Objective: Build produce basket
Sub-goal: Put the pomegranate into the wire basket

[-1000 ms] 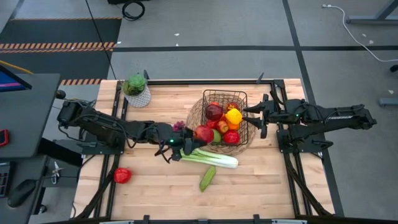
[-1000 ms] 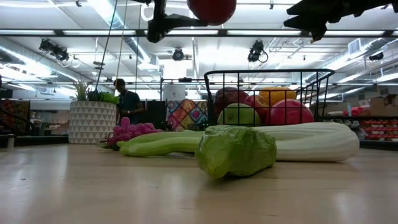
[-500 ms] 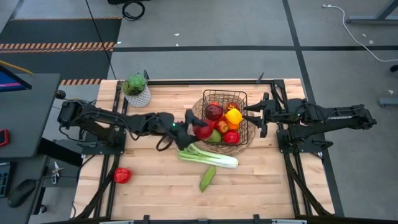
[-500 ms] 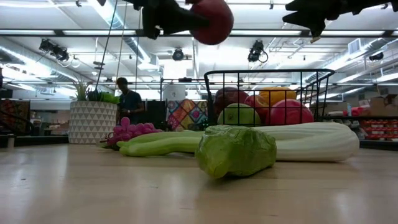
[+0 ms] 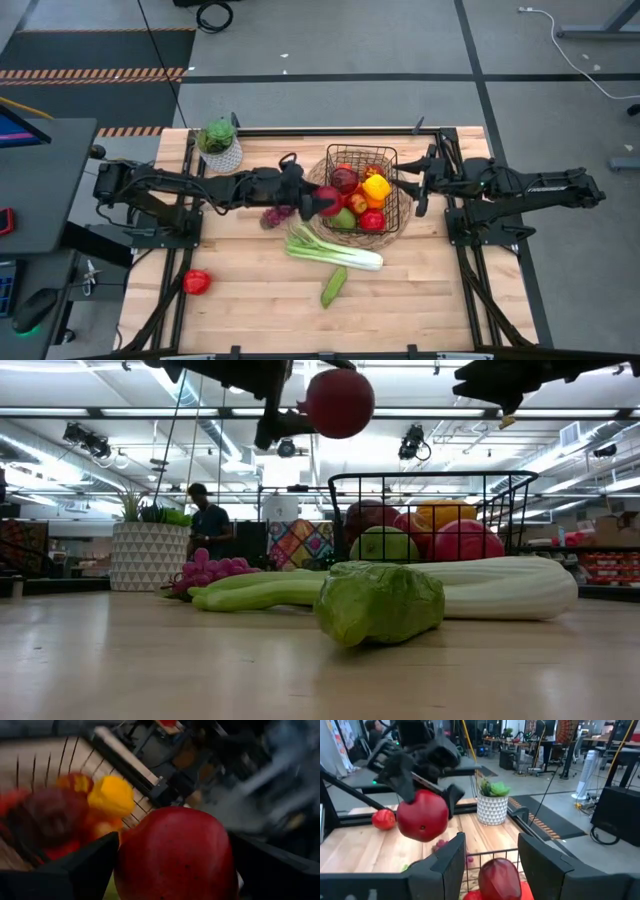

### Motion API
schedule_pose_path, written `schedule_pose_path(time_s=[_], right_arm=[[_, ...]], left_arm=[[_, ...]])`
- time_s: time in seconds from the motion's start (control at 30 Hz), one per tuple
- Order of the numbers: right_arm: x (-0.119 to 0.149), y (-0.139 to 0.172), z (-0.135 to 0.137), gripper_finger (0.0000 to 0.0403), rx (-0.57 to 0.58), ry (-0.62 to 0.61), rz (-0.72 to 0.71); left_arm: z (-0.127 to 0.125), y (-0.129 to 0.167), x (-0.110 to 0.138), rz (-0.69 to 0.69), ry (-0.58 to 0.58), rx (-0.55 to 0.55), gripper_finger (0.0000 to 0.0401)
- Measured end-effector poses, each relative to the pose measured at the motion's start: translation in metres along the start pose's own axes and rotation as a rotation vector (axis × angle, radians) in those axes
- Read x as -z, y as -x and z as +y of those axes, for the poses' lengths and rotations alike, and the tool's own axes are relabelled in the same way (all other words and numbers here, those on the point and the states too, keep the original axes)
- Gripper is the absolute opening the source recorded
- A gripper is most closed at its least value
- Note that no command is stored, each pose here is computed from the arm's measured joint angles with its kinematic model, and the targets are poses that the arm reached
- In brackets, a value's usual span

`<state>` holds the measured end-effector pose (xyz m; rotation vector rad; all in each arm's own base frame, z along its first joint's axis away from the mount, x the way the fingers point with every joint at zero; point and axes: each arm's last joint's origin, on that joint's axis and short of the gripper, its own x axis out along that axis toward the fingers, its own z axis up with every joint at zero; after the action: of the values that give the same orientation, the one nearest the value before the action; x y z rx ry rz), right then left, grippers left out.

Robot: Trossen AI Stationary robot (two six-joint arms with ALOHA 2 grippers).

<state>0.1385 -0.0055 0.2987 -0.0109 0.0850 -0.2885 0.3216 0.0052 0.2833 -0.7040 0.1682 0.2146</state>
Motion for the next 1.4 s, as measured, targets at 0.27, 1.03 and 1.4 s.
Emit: schedule_pose_path(time_s=[0.27,1.03,1.4], right_arm=[[-0.005,0.000,0.001,0.0187,-0.034,-0.013,-0.053],[-0.006,0.002,0.004,0.0187,-0.138,-0.110,-0.051],[-0.007,0.012,0.005,0.0187,-0.165,-0.117,-0.060]], left_arm=[[0.000,0.000,0.000,0.001,0.444,0.001,0.0376],[0.002,-0.043,-0.019,0.048,-0.137,-0.172,0.0376],[-0.015,-0.102,-0.015,0.265,-0.392,-0.256,0.0376]])
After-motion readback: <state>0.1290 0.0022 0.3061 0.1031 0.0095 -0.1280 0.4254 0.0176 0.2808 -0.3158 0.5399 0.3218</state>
